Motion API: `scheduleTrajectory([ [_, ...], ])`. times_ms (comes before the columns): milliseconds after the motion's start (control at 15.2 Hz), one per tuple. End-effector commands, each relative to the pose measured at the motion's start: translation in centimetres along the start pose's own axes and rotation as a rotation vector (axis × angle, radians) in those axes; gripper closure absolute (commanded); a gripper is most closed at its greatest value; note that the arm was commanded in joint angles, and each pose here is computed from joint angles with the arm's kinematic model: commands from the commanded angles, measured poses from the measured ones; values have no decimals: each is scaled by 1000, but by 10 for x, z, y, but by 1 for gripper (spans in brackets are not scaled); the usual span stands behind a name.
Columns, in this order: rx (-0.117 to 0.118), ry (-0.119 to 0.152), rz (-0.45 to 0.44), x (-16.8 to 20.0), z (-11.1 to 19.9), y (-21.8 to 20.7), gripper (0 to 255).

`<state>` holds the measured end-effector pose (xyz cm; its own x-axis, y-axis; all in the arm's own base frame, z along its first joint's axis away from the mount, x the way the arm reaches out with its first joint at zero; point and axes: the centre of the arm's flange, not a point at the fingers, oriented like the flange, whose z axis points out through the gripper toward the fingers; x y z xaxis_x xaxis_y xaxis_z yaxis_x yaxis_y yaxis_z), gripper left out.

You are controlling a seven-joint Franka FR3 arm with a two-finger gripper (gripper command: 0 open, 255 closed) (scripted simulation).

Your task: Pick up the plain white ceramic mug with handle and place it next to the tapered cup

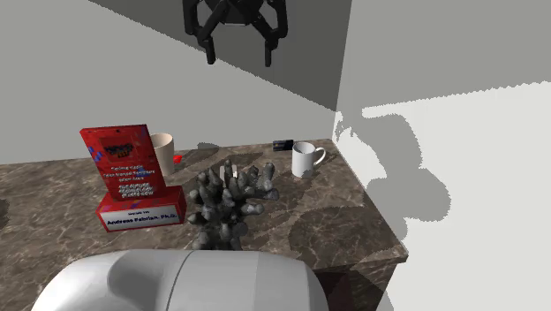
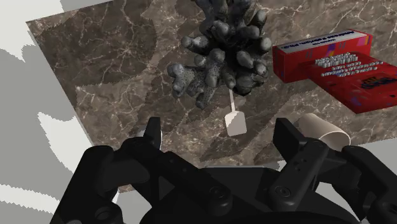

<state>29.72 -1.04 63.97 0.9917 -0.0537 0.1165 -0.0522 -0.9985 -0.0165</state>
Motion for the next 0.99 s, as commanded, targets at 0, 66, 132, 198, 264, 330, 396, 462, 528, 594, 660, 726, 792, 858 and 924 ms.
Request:
scheduleTrajectory([
  [0, 0, 0, 0, 0, 0, 0, 0],
  [66, -2, 2, 4, 7, 11, 1, 0],
  [132, -4, 4, 8, 15, 21, 3, 0],
  [198, -6, 6, 12, 22, 32, 5, 0],
  [264, -8, 8, 16, 29, 42, 6, 0],
  [330, -10, 10, 20, 37, 53, 8, 0],
  [396, -12, 12, 24, 44, 63, 10, 0],
  [462, -14, 14, 28, 52, 74, 11, 0],
  [528, -16, 16, 32, 59, 84, 13, 0],
  [594, -18, 18, 36, 67, 95, 15, 0],
  [660, -20, 21, 40, 74, 105, 17, 0],
  [726, -22, 23, 44, 81, 116, 19, 0],
  [792, -24, 25, 48, 89, 126, 21, 0],
  [858, -26, 27, 52, 96, 136, 23, 0],
  [924, -28, 29, 56, 104, 147, 25, 0],
])
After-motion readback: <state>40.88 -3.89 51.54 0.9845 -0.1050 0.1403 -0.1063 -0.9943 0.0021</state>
